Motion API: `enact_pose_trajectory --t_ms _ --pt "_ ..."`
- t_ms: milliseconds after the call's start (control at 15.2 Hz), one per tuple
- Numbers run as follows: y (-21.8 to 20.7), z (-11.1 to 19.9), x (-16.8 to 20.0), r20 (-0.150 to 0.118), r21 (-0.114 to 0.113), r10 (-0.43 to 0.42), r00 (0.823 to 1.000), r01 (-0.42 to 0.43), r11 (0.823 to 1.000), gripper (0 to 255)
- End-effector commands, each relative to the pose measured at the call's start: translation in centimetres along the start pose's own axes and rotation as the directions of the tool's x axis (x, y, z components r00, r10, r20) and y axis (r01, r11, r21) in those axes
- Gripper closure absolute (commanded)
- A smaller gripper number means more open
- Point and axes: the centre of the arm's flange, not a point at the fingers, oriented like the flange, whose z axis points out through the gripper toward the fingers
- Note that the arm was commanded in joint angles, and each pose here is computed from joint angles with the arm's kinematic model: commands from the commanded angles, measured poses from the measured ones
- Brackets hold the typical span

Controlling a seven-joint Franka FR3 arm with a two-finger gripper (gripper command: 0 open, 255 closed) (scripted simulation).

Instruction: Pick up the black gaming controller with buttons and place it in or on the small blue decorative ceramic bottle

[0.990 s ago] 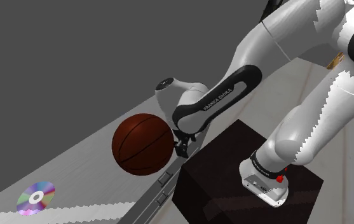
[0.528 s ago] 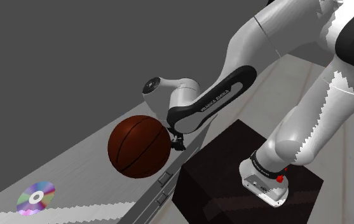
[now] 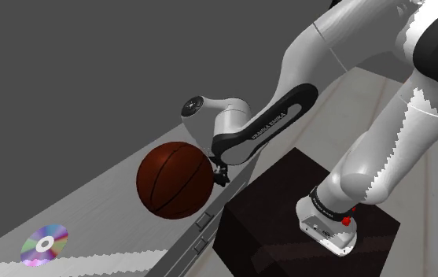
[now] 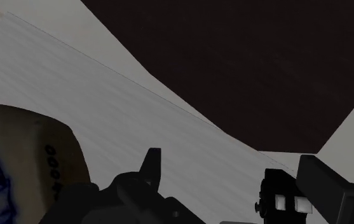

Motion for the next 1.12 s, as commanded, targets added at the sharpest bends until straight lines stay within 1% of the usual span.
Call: enact_pose_trajectory --t_ms 0,132,198,264,330,396,462,528,594,660,726,792,858,924,990,1056 --pt "-2.7 1.7 2.1 -0.079 0.061 -0.035 0.996 0.040 0.997 0" --pt "-2.7 1.7 2.1 -0.079 0.061 -0.035 0.996 0.040 0.997 0" --pt "-3.0 1.8 1.6 -0.079 0.059 -0.035 0.996 0.039 0.997 255" --pt "-2.9 2.1 1.3 -0.079 0.058 -0.035 0.996 0.039 0.998 255" --pt "-2.8 2.2 2.1 -0.078 0.060 -0.034 0.996 0.039 0.997 255" --pt "-3.5 2.8 2.3 -0.078 0.062 -0.034 0.996 0.039 0.997 255" --pt "-3.3 3.0 2.2 -0.077 0.062 -0.034 0.996 0.039 0.997 255" --pt "-3.5 3.6 1.5 -0.078 0.062 -0.033 0.996 0.038 0.997 255" --pt "-3.5 4.2 1.8 -0.078 0.063 -0.033 0.996 0.038 0.997 255" --pt "-3.4 4.2 1.5 -0.078 0.063 -0.033 0.996 0.038 0.997 255" --pt "-3.6 3.8 0.2 -0.078 0.061 -0.032 0.996 0.037 0.997 255" --pt "-0.7 0.0 0.0 -0.145 0.016 0.020 0.989 -0.018 1.000 255" --pt "-0.7 0.0 0.0 -0.145 0.016 0.020 0.989 -0.018 1.000 0" --pt "0.3 -0.2 0.3 -0.206 0.054 0.010 0.978 0.001 0.999 0" --pt "1.3 -0.4 0.5 -0.268 0.090 0.003 0.963 0.022 0.996 0" --pt "2.3 -0.6 0.7 -0.328 0.125 -0.002 0.945 0.046 0.991 0"
